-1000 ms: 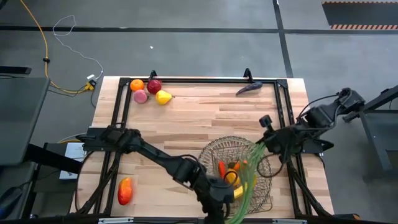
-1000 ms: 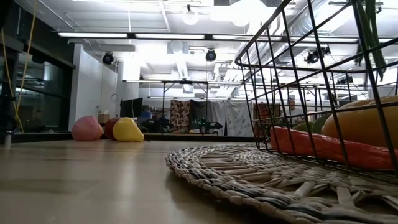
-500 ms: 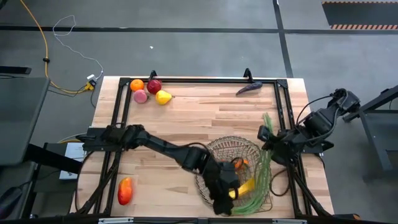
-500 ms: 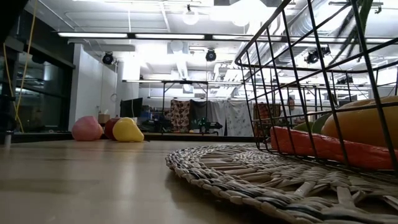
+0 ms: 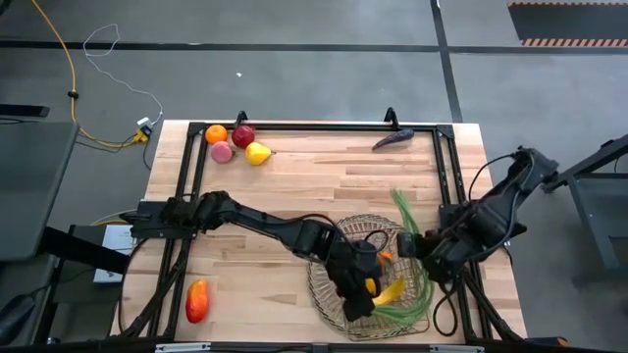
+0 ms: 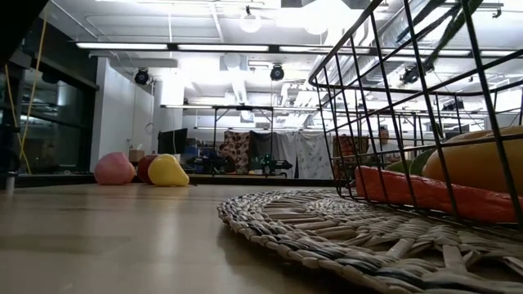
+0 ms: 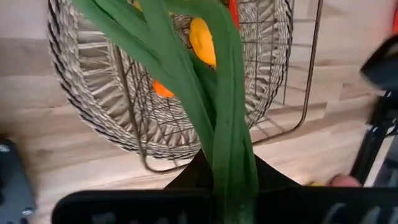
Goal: Build produce basket
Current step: Put the beans into the wire basket
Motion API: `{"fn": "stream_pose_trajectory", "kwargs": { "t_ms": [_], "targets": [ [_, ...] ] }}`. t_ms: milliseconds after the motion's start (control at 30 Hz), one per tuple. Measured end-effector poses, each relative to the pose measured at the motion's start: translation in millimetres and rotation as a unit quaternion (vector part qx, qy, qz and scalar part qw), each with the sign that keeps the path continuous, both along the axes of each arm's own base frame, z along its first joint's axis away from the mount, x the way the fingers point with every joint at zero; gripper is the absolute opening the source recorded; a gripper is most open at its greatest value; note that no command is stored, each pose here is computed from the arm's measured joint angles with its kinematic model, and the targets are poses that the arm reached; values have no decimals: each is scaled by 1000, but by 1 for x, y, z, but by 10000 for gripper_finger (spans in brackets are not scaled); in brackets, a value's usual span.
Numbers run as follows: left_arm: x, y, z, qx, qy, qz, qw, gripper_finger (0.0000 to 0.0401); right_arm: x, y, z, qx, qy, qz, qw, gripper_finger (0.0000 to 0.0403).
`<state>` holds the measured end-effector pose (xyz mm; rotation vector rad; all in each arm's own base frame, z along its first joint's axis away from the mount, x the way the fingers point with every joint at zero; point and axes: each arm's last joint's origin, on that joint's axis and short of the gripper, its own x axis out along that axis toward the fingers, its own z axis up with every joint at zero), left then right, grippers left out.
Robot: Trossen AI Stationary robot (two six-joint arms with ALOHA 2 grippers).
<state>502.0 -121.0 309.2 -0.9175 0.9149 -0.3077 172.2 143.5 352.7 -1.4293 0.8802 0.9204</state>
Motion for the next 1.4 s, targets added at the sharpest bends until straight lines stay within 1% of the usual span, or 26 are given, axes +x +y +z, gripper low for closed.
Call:
{"fn": "stream_pose_trajectory", "kwargs": {
  "t_ms": [100,233,333,433,567,833,1200,1400],
  "targets": [
    [-4,-3,-4,12,21,1,1000,26,5,10,-4,3,-7,16,1000,3],
    [-2,-10,-19,27,44,-5,999,26,10,25,-10,1,-17,44,999,3],
    [1,-15,-25,25,36,-11,999,26,13,36,-18,-10,-11,55,998,3],
    [2,-19,-32,29,47,-13,998,26,14,46,-25,-19,-3,69,997,3],
    [4,-19,-42,32,60,-14,998,26,18,56,-37,-23,17,62,998,3],
    [6,-20,-46,36,61,-17,997,28,28,66,-51,-28,28,47,998,6],
    [5,-21,-46,41,57,-23,997,74,29,67,-53,-11,27,0,1000,10],
    [6,-17,-46,59,44,-26,997,128,29,67,-53,-7,26,-8,1000,10]
  ]
}}
